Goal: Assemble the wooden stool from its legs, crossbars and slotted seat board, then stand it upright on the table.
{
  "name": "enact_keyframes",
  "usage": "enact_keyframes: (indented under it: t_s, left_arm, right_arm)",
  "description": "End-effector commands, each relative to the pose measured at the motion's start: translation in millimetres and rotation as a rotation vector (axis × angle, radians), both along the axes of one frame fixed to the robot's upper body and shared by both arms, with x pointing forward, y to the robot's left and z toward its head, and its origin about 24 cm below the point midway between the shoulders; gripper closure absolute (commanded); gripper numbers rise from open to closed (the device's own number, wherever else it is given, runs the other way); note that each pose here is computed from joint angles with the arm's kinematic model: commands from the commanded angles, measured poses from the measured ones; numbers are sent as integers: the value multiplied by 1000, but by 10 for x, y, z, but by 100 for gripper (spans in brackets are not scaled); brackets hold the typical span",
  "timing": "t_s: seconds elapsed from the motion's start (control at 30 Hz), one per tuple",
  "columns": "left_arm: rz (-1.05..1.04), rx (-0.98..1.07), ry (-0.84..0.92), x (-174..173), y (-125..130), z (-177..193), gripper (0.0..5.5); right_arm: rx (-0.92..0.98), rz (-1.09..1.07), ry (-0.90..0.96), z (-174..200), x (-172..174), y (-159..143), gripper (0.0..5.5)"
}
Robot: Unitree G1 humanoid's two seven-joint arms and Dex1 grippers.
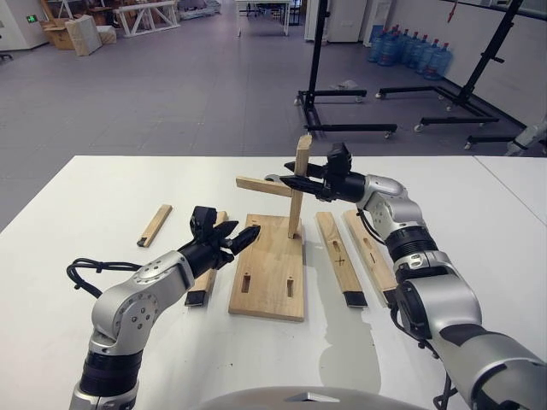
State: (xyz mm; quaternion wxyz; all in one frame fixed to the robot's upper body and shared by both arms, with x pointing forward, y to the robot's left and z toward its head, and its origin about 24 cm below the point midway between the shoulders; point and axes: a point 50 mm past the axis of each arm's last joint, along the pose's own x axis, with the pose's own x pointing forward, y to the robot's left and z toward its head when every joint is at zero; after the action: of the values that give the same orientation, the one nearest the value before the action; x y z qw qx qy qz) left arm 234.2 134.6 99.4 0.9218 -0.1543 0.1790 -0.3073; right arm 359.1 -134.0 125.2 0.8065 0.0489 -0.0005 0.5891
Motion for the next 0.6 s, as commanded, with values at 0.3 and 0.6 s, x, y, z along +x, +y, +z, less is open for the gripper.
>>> enact_keyframes:
  t_s: [0.3,0.6]
  left_arm:
    - [-6,10,5,-11,-17,-5,208]
    - [-5,5,5,-18,-25,-1,208]
  right_arm:
    - [-83,-39,131,-296,-66,-182,345]
    - [34,-46,181,-33,32,-160,345]
